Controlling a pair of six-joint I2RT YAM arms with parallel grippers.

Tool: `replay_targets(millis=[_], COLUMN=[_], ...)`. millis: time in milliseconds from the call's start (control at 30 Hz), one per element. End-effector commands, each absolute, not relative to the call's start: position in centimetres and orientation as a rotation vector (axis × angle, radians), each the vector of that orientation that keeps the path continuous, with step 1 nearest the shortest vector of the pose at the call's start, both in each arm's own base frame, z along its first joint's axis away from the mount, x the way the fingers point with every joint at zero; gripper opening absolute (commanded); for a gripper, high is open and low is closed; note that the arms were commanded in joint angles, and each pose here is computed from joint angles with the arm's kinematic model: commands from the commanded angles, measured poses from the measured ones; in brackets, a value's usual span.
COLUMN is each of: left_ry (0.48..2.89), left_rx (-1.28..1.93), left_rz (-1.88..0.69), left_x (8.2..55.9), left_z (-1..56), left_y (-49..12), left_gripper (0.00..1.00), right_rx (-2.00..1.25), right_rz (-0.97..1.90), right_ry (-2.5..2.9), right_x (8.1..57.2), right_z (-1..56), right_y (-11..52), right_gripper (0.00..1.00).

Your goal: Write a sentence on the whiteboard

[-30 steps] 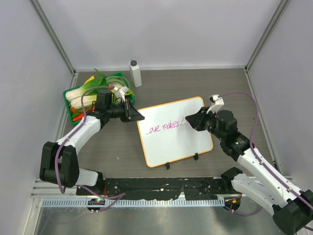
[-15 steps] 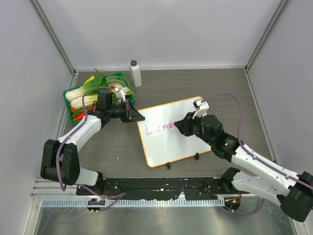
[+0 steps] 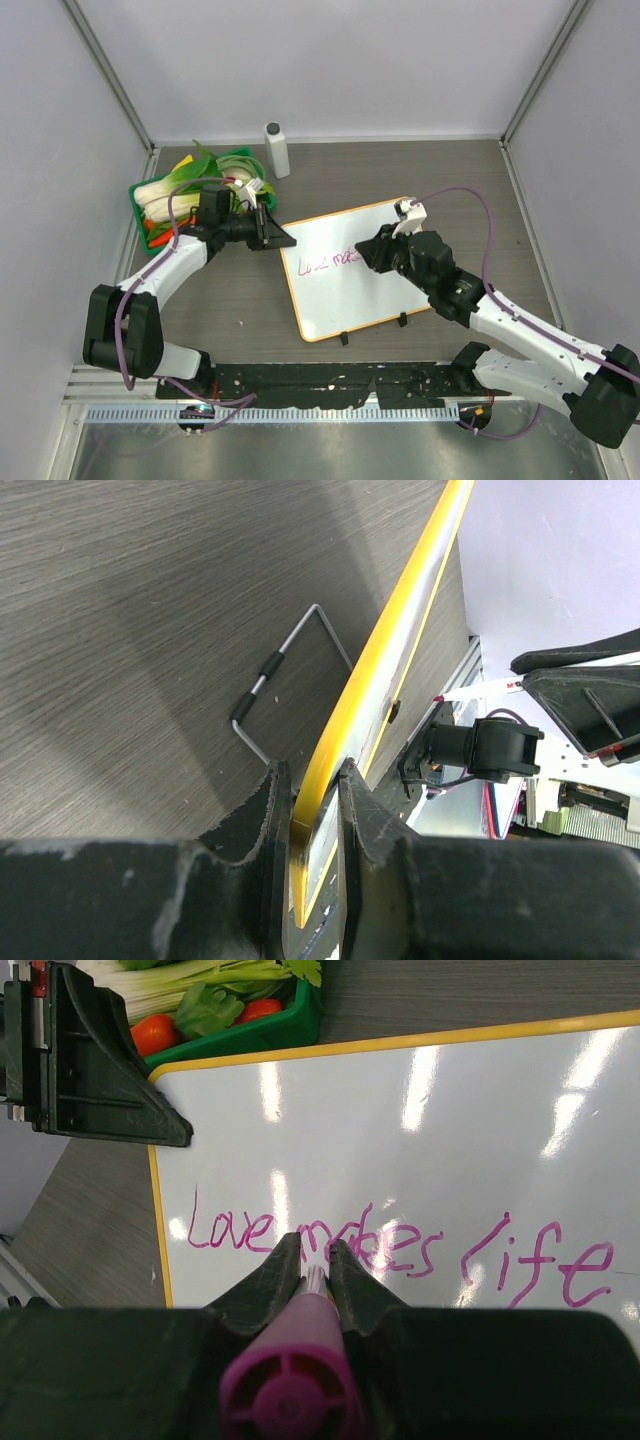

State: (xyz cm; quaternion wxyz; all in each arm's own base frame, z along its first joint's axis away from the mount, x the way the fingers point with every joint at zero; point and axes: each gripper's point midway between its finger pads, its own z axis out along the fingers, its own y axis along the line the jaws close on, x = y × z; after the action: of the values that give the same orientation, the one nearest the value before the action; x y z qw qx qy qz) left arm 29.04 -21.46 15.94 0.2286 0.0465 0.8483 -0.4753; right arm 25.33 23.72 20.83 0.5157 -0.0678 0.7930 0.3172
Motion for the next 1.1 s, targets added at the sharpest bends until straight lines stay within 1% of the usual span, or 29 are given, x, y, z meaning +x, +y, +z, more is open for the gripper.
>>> replay_targets(millis=[0,567,1067], left_ry=[2.489,2.486,2.535], left_rx=[0.054,0.059,0.006], left_rz=[-1.05,-1.09,-1.151], left_x=[29.4,29.4,30.1], left_z=[11.0,11.4,10.1], left_y=[-19.2,-19.6,-20.4], left_gripper=[0.0,0.0,0.0], right_rx=[-0.171,-0.245,-0.259], right_rz=[0.798,0.748,0.765], right_ry=[1.808,1.794,1.756], right_x=[25.5,24.0,23.5], right_z=[24.0,21.8,21.9], right_y=[24.3,26.4,28.8], right_gripper=[0.01,0.02,0.01])
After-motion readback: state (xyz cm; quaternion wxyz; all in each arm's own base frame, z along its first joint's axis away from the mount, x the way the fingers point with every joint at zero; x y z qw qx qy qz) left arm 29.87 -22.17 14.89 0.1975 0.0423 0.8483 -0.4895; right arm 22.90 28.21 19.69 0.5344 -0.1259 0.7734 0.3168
